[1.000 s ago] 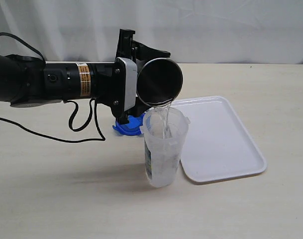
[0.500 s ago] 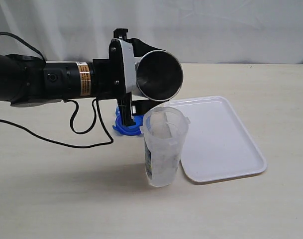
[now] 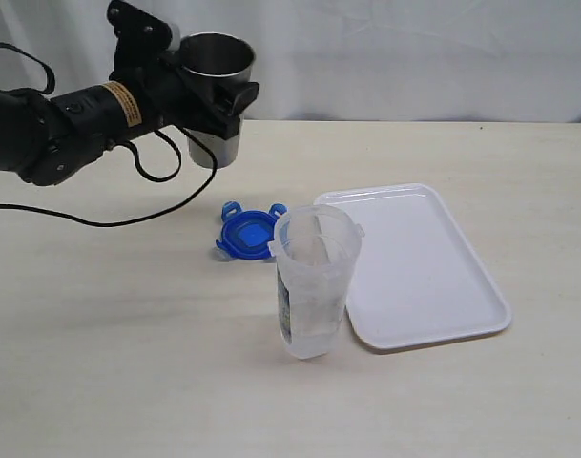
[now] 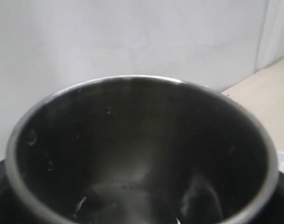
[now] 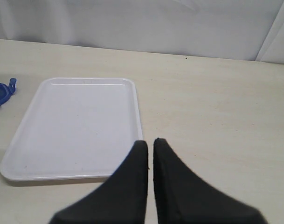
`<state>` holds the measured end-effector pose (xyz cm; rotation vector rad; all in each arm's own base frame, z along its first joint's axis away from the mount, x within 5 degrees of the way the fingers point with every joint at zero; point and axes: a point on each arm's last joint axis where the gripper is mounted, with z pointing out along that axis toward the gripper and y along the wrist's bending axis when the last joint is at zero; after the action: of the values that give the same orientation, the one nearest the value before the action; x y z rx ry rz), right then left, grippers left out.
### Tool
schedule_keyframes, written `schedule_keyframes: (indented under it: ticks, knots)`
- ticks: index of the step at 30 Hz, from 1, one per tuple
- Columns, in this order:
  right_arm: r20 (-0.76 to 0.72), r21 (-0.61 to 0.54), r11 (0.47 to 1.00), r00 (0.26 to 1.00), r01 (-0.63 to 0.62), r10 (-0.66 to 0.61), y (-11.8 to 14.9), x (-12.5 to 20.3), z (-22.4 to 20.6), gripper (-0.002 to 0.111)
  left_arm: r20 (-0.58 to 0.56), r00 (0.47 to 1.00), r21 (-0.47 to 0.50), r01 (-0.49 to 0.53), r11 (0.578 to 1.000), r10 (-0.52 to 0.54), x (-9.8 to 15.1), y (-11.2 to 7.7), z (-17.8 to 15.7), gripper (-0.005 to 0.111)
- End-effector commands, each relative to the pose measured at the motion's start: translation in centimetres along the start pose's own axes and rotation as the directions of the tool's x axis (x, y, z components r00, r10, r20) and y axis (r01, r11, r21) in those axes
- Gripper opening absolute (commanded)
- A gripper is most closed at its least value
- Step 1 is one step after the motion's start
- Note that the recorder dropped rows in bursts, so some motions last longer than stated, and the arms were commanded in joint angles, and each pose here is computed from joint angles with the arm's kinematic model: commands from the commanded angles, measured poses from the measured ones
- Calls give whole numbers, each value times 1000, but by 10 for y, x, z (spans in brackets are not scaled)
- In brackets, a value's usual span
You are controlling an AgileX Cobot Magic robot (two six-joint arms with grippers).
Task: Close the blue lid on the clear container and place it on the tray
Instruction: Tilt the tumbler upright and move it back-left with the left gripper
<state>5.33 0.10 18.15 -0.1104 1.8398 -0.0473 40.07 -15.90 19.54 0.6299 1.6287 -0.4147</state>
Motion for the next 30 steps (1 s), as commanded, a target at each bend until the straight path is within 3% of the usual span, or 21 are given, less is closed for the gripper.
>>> schedule_keyframes:
  ticks: [1,4,8,18,30]
  knots:
    - [4,5,1000,1000,5,-5,0,0,0,5,64,996,-43,59,997,-56,3,26,21,0]
    - [4,5,1000,1000,5,-5,0,0,0,5,94,994,-61,61,996,-55,3,37,35,0]
    - [4,5,1000,1000,5,-5,0,0,0,5,139,983,-144,139,980,-119,6,64,47,0]
    - [4,5,1000,1000,5,-5,0,0,0,5,140,982,-236,156,959,-125,37,113,36,0]
    - [4,5,1000,1000,5,-5,0,0,0,5,145,980,-254,168,953,-134,65,123,44,0]
